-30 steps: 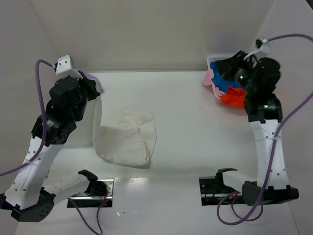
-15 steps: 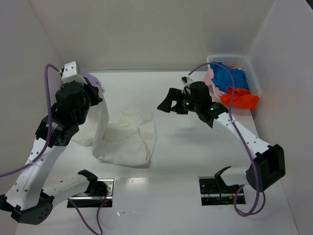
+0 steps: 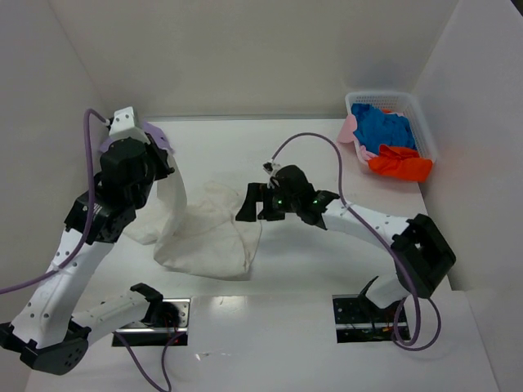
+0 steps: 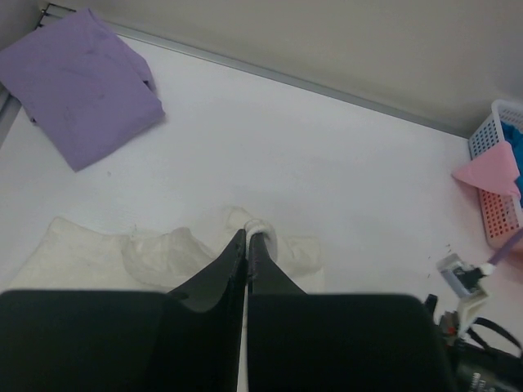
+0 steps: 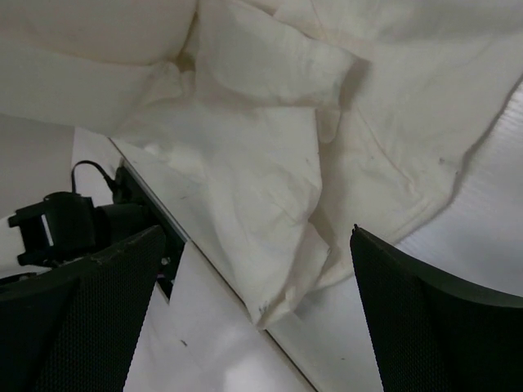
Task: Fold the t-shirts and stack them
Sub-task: Flatten out the tshirt
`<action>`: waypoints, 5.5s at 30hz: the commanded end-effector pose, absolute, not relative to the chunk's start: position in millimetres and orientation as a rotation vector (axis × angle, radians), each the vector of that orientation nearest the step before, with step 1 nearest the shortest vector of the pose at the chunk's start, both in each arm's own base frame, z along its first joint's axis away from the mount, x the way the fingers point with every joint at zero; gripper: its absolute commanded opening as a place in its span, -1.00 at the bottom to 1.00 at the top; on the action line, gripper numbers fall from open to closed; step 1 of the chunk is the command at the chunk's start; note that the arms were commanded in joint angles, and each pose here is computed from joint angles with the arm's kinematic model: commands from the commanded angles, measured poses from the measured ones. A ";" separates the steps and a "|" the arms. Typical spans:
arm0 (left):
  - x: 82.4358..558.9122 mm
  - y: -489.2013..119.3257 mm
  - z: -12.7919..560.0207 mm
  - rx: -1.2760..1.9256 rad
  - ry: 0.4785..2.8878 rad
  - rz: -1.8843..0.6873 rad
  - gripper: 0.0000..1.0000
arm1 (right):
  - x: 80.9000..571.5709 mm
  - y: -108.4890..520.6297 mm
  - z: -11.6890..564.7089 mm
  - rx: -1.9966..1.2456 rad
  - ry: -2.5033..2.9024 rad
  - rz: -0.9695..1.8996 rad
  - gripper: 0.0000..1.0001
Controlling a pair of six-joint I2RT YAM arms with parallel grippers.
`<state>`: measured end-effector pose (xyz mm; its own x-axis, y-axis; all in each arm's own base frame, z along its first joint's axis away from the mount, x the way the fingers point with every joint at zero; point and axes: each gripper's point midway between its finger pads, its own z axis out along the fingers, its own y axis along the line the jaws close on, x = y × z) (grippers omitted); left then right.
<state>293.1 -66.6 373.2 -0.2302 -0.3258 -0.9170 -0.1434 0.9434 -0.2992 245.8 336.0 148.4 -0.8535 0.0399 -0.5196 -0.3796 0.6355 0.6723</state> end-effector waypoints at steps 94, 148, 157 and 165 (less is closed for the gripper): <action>329.3 14.1 502.5 -0.644 1.385 0.245 -1.00 | 359.6 17.7 518.0 0.536 1.395 0.173 -1.00; 141.0 75.9 569.5 -0.664 1.111 0.013 -1.00 | 140.8 -10.4 644.9 0.375 1.041 0.327 -1.00; 180.5 86.3 549.7 -0.675 1.170 0.142 -1.00 | 214.8 -3.2 602.3 0.397 1.191 0.302 -1.00; 266.2 78.2 472.1 -0.668 1.341 0.192 -1.00 | 306.1 14.2 475.8 0.427 1.456 0.307 -1.00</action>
